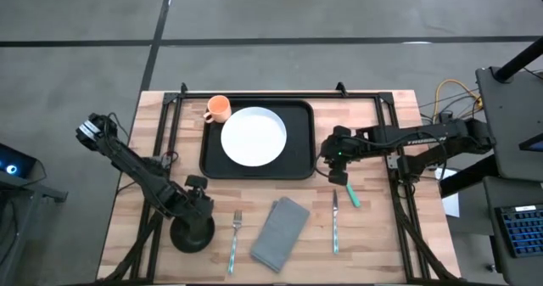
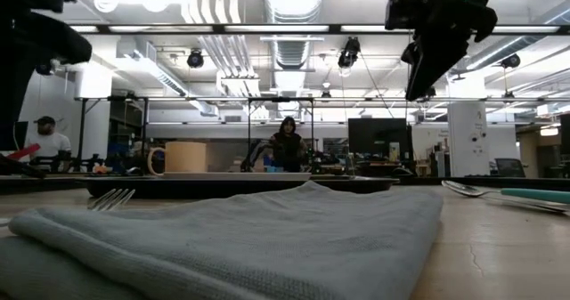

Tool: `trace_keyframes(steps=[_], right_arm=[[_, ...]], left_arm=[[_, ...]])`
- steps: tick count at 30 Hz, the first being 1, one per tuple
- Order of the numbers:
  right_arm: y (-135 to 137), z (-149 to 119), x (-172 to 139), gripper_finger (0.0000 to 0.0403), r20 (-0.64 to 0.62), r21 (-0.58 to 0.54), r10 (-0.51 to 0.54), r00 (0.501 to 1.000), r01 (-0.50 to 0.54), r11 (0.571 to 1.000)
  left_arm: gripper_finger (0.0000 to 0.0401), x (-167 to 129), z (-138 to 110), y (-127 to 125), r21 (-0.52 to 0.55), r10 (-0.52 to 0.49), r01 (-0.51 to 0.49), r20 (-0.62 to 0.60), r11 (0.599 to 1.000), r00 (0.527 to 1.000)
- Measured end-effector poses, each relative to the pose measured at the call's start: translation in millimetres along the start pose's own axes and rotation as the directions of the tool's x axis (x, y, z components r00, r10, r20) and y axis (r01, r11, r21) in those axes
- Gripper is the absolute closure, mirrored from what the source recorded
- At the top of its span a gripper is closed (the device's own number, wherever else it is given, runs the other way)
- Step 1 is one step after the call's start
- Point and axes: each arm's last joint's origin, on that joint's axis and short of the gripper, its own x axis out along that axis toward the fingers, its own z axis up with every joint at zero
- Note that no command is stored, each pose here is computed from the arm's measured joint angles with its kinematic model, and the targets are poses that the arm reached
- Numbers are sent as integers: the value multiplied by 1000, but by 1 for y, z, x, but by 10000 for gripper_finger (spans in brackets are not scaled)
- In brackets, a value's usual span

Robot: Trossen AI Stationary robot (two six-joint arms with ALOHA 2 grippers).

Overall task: Set up tray
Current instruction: Put the bowl on top of the plate on the serving tray

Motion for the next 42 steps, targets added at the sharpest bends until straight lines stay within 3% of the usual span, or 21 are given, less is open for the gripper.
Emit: trace_keyframes(steps=[11, 17, 22, 27, 31, 35, 42], right_arm=[[3, 3, -3, 310, 8, -2, 37, 999, -37, 999], [9, 2, -4, 321, 12, -21, 50, 999, -50, 999], [13, 3, -7, 330, 20, -38, 59, 998, -58, 998], [15, 3, -8, 327, 16, -49, 63, 998, -62, 997], [15, 3, -8, 322, 14, -52, 62, 998, -62, 997], [15, 3, -8, 321, 14, -50, 63, 998, -63, 997], [20, 2, -9, 328, 17, -67, 75, 997, -74, 995]], left_arm=[[271, 27, -13, 5, -79, 6, -6, -4, 997, 1000], [378, 26, -9, 9, -156, 4, -5, -3, 988, 1000], [398, 16, 3, 17, -248, -45, 48, 17, 968, 999], [400, -19, 35, 33, -316, -52, 84, 109, 945, 993], [400, -50, 58, 68, -388, -2, 63, 157, 920, 988], [401, -81, 74, 128, -482, 90, 36, 234, 875, 968], [401, -113, 64, 237, -593, 197, 8, 280, 805, 940]])
